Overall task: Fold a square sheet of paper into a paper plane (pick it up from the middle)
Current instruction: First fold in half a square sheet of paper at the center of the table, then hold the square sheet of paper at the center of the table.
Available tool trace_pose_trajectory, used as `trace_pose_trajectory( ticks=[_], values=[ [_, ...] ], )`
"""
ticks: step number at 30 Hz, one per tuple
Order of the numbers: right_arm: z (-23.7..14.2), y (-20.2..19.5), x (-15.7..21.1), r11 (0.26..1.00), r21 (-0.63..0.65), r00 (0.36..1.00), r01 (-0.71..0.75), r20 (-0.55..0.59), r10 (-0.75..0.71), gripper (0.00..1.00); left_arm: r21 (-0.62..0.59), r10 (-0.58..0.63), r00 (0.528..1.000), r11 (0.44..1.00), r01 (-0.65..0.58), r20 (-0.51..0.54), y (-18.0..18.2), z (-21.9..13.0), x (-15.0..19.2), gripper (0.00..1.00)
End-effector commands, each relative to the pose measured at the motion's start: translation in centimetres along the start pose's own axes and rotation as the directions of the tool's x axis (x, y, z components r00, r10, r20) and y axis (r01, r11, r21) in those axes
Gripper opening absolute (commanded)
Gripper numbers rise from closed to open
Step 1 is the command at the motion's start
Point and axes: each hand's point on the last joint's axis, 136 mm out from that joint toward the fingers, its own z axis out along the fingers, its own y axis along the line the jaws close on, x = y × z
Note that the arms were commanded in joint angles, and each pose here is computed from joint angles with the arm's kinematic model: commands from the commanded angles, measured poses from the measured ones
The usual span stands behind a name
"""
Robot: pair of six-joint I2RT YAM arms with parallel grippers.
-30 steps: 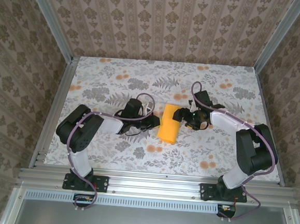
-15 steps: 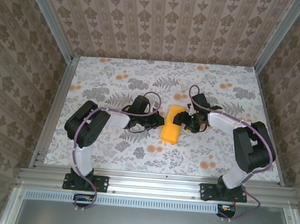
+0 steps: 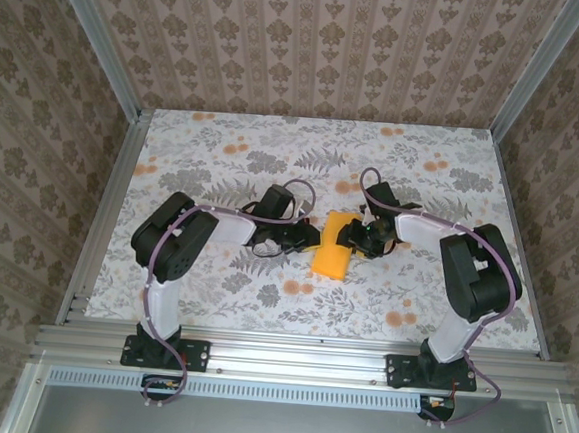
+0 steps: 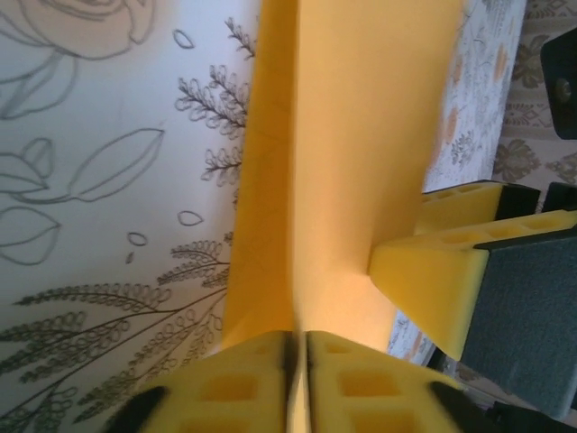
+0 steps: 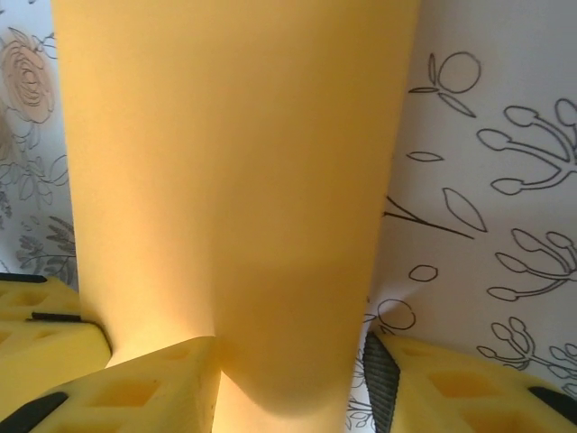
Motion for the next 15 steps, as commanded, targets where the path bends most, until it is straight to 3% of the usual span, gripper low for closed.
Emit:
trace_pose_trajectory(
  ticks=[1,6,15],
  values=[
    [0.3,-1.0,0.2,0.997,0.072,1.0,0.008,-0.019,-0.006,0.47,-0.069,0.035,0.999,0.997,-0.033,0.026,-0.1,-1.2,-0.4,0.29],
    [0.6,-1.7,0.3,0.995,0.103,0.999,0.006,-0.034,-0.003,0.44,-0.157,0.062,0.993,0.987,-0.045,0.1,0.5,-3.7,-1.1,0.46],
    [1.1,-1.9,0.4,0.992,0.123,0.998,0.021,-0.066,-0.013,0.45,-0.225,0.092,0.985,0.973,-0.057,0.148,1.0,-5.4,-1.5,0.48]
  ],
)
